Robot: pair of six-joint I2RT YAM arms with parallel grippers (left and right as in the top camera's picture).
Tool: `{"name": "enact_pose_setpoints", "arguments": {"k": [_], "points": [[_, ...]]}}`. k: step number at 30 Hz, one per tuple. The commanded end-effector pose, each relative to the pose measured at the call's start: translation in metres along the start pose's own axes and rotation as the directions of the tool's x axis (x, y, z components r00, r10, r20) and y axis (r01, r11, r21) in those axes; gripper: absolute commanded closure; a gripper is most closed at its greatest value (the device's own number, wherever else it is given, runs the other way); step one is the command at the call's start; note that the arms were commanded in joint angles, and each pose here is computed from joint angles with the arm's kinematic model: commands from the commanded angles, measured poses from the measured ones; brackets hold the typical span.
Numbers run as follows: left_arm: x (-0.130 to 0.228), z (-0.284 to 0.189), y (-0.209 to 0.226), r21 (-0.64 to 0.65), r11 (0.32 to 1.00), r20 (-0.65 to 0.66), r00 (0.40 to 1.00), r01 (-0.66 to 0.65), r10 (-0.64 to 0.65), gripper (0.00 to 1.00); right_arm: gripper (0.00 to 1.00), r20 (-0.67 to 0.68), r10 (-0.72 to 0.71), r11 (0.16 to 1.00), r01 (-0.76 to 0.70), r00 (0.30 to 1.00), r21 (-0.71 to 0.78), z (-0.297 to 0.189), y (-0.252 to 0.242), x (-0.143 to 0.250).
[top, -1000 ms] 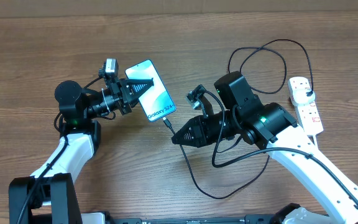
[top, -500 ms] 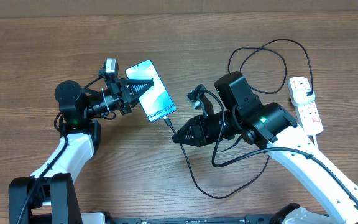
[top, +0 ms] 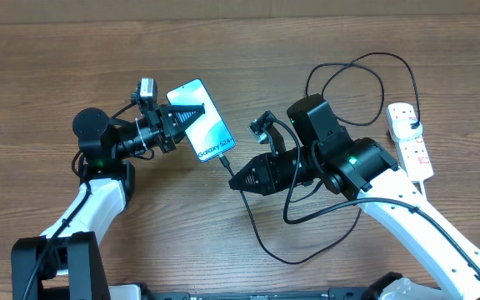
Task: Plug charger to phone and switch on socket
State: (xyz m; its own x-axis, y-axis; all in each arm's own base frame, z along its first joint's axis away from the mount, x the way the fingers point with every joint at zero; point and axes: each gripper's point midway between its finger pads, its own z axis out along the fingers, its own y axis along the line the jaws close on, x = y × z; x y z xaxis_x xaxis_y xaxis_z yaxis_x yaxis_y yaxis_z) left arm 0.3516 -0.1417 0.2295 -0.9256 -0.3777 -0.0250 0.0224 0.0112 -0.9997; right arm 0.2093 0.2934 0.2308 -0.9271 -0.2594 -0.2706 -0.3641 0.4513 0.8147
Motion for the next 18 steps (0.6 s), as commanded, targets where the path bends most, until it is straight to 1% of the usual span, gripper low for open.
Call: {"name": "enact_pose_setpoints", "arguments": {"k": [1,11,18], "points": [[0.005,0.001,-0.012,0.015,0.998,-0.041,0.997,-0.064,0.064,0.96,0.96,0.042,-0.056,0.998,0.057,0.998,-0.003,-0.007,0.012,-0.007],[0.004,0.001,-0.012,0.015,0.998,-0.037,0.997,-0.064,0.064,0.96,0.96,0.012,-0.081,0.997,0.081,0.997,-0.015,0.002,0.022,0.001],[0.006,0.001,-0.012,0.016,0.998,-0.049,0.997,-0.064,0.065,0.96,0.96,0.053,-0.084,0.994,0.08,0.995,0.074,0.002,0.007,-0.006]]}}
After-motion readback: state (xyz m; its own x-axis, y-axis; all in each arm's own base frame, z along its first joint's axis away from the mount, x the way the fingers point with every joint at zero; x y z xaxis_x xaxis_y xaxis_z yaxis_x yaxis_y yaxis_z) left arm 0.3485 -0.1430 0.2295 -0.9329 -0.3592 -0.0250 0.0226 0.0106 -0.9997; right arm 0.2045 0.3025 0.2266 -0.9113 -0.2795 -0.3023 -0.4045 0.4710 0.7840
